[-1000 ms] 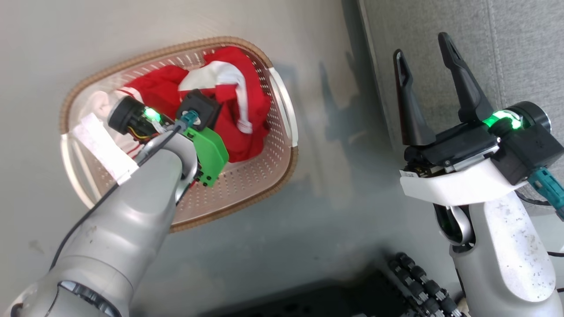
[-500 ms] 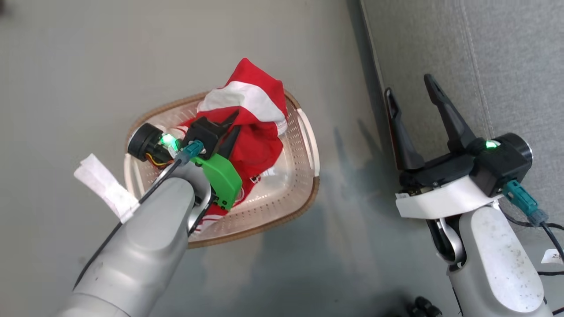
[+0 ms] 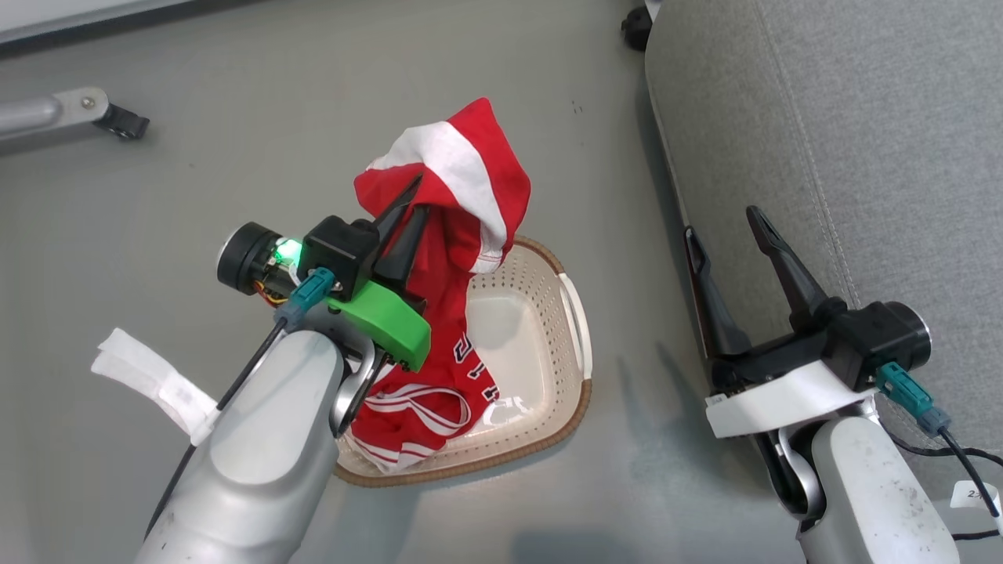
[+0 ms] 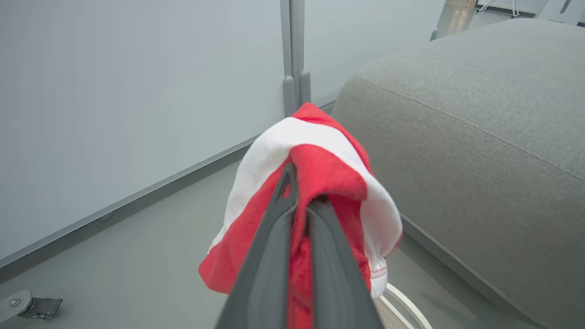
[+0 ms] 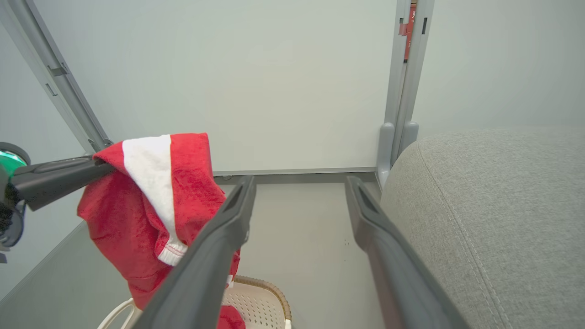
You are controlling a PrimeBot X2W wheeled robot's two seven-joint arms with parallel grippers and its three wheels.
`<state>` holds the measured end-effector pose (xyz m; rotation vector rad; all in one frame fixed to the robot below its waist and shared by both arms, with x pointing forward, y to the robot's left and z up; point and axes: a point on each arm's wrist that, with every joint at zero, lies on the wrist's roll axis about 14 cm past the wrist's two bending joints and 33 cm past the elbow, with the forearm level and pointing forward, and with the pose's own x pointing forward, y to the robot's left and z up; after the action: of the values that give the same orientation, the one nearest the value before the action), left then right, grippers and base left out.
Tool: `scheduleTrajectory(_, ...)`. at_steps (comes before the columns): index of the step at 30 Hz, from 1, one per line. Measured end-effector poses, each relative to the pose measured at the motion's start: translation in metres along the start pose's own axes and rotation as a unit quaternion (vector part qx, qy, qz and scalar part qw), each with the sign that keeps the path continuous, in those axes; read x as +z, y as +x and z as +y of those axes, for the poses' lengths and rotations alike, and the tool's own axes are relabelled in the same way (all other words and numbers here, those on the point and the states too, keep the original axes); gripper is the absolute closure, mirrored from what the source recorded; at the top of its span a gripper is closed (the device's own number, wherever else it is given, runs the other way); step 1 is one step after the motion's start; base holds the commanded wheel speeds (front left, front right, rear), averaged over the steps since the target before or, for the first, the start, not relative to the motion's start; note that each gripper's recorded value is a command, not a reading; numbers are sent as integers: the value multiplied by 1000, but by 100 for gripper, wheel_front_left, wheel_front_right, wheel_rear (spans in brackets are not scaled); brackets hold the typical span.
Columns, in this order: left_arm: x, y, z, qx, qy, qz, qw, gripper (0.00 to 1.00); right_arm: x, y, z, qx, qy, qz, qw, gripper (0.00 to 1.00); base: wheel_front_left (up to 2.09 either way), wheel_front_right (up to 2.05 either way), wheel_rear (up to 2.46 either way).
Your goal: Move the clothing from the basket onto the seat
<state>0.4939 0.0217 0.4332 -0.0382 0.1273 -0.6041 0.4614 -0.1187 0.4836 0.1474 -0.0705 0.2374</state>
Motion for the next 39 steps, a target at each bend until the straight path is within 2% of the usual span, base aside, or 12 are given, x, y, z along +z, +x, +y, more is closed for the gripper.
scheduleTrajectory(9, 104, -13, -9, 8, 38, -133, 990, 100, 27, -13, 16, 14, 5, -27, 1000, 0, 0, 0, 0)
scheduleTrajectory(14, 162, -24, -17, 7, 56, -206, 977, 100, 42, -19, 24, 22, 4, -42, 999, 0, 0, 0, 0)
scheduleTrajectory(18, 190, -30, -21, 6, 66, -238, 969, 100, 46, -25, 28, 25, 7, -45, 999, 0, 0, 0, 0)
scheduleTrajectory(27, 217, -36, -39, -13, 80, -267, 960, 100, 55, -36, 27, 20, 10, -54, 998, 0, 0, 0, 0)
scheduleTrajectory(39, 207, -42, -36, -7, 78, -254, 964, 100, 76, -29, 49, 55, 8, -87, 995, 0, 0, 0, 0)
